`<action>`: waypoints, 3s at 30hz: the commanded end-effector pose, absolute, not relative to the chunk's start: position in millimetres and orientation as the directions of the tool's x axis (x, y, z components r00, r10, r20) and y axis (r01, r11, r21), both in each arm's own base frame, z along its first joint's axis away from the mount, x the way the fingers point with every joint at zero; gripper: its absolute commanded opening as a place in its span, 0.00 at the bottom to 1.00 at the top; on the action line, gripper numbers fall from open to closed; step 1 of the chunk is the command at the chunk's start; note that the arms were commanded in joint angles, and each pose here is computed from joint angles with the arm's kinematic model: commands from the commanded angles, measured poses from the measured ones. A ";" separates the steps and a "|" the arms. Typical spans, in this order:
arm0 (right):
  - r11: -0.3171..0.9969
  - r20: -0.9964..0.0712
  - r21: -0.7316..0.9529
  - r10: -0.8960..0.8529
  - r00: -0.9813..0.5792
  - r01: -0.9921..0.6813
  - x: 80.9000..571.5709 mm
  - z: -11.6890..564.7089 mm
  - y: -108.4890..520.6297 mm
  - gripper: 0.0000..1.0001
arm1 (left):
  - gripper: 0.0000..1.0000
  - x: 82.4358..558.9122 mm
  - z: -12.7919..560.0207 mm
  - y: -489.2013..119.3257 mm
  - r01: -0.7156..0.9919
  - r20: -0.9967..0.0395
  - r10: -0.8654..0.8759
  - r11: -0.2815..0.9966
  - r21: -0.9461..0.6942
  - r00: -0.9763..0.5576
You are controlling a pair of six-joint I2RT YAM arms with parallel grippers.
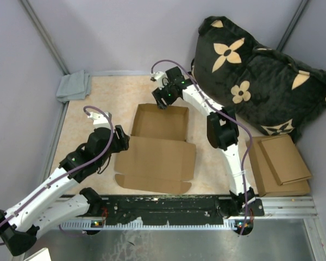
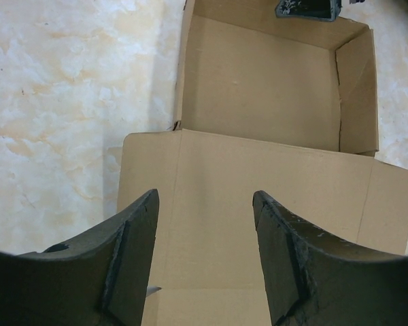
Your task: Fold the paper box
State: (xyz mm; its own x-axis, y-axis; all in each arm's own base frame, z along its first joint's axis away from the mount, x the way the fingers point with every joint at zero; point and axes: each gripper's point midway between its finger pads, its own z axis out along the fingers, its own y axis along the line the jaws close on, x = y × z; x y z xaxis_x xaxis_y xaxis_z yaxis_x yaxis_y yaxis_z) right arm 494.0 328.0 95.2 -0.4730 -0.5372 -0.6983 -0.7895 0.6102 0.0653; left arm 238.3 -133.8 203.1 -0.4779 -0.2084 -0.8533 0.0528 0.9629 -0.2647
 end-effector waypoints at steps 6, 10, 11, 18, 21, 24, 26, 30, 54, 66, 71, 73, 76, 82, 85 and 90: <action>0.626 -0.693 0.023 -0.552 -0.463 -0.780 494.9 92.0 342.2 0.64 | 0.63 233.9 201.1 -133.3 0.050 -0.843 -0.241 0.952 -0.301 -0.481; 0.661 -0.680 0.042 -0.530 -0.506 -0.750 498.1 80.9 342.1 0.61 | 0.63 233.5 199.3 -133.8 0.051 -0.841 -0.240 0.952 -0.301 -0.484; 0.674 -0.678 0.044 -0.522 -0.518 -0.737 499.6 78.8 341.2 0.59 | 0.63 233.3 197.9 -133.7 0.050 -0.840 -0.238 0.953 -0.299 -0.487; 0.861 -0.656 0.044 -0.358 -0.664 -0.508 519.9 78.4 307.7 0.30 | 0.63 233.1 196.8 -137.2 0.060 -0.837 -0.247 0.947 -0.315 -0.489; 0.938 -0.628 0.084 -0.212 -0.749 -0.337 520.0 87.3 272.9 0.28 | 0.63 234.3 196.6 -142.8 0.076 -0.833 -0.252 0.941 -0.329 -0.492; 0.972 -0.609 0.139 -0.067 -0.790 -0.189 502.4 95.6 238.2 0.29 | 0.62 236.7 195.7 -149.7 0.093 -0.830 -0.251 0.936 -0.339 -0.498; 0.970 -0.590 0.191 -0.009 -0.808 -0.150 470.3 96.0 225.9 0.30 | 0.62 238.5 195.7 -154.7 0.107 -0.828 -0.250 0.932 -0.346 -0.502; 0.904 -0.538 0.363 0.005 -0.843 -0.227 379.7 109.4 248.5 0.41 | 0.62 240.7 197.5 -163.2 0.132 -0.824 -0.248 0.924 -0.360 -0.509; 0.861 -0.763 0.091 -0.263 -0.591 -0.501 497.7 157.9 247.1 0.77 | 0.62 226.1 177.4 -160.9 0.092 -0.772 -0.327 0.892 -0.443 -0.546; 0.822 -0.683 0.071 -0.373 -0.628 -0.566 521.7 97.6 261.3 0.74 | 0.62 221.6 162.6 -154.4 0.073 -0.767 -0.304 0.907 -0.414 -0.565; 0.869 -0.633 0.100 -0.320 -0.705 -0.484 505.1 83.5 249.5 0.37 | 0.62 225.1 156.6 -156.2 0.060 -0.763 -0.306 0.911 -0.409 -0.570; 0.892 -0.620 0.119 -0.276 -0.735 -0.436 491.0 82.8 242.0 0.30 | 0.63 227.2 152.5 -155.8 0.040 -0.758 -0.311 0.913 -0.405 -0.573; 0.905 -0.616 0.182 -0.201 -0.762 -0.385 458.0 83.3 235.3 0.24 | 0.64 233.6 146.6 -153.2 -0.007 -0.756 -0.328 0.919 -0.393 -0.566; 0.919 -0.606 0.234 -0.118 -0.787 -0.318 374.5 81.7 228.4 0.17 | 0.65 268.2 144.2 -141.4 -0.118 -0.753 -0.378 0.919 -0.377 -0.538; 0.926 -0.594 0.226 -0.116 -0.796 -0.304 330.9 76.7 229.7 0.16 | 0.66 293.7 150.3 -127.4 -0.173 -0.734 -0.416 0.906 -0.387 -0.536; 0.922 -0.575 0.298 -0.034 -0.817 -0.248 282.9 76.2 226.2 0.20 | 0.70 331.7 164.9 -105.0 -0.209 -0.728 -0.461 0.885 -0.415 -0.507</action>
